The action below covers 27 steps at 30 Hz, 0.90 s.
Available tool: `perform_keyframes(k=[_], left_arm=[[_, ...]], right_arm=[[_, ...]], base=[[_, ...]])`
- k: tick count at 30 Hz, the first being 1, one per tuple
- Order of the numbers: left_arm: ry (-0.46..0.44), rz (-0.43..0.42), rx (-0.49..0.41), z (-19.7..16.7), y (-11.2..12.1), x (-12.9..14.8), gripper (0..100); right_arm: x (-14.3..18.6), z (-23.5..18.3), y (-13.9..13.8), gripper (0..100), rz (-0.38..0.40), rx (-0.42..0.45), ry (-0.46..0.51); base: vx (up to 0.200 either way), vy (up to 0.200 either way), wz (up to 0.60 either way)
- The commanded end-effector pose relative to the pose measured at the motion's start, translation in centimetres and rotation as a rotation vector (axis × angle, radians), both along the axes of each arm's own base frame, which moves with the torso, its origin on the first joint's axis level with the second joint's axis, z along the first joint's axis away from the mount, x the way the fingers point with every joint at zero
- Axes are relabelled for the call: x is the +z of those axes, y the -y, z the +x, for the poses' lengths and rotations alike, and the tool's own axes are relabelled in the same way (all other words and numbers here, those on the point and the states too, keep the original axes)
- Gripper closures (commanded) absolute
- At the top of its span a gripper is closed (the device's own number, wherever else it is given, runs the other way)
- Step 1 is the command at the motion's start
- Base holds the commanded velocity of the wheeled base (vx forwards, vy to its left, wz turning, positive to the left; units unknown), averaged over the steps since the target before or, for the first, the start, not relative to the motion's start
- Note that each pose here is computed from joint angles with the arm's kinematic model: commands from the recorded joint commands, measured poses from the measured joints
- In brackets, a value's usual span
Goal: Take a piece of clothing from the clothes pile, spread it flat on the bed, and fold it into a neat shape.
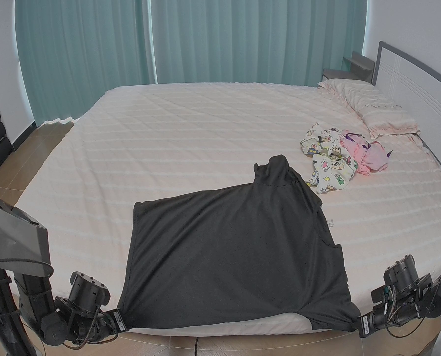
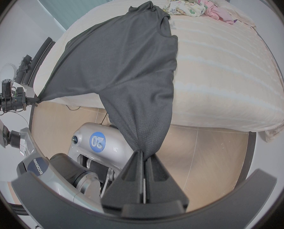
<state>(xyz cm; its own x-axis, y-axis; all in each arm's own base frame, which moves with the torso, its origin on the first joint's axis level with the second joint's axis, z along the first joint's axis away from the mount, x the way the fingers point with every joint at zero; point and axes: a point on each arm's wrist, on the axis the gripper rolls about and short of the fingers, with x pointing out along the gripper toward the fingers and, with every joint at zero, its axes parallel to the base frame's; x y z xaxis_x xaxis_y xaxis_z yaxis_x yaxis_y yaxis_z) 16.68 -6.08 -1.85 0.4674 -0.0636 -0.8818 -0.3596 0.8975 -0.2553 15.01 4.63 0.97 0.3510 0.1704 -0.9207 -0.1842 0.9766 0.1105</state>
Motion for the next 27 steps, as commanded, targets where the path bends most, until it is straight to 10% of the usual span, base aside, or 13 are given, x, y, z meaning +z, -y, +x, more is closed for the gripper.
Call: perform_keyframes(k=[1, 27], left_arm=[[0.093, -0.051, 0.011, 0.5, 0.0, 1.7, 100], [0.327, -0.127, 0.115, 5.8, -0.5, 4.5, 100]], right_arm=[[1.2, 1.6, 0.2, 100, 0.035, -0.041, 0.092], [7.1, 10.5, 0.0, 100, 0.167, -0.191, 0.439]], base=[[0.0, 0.0, 0.0], [0.0, 0.0, 0.0]])
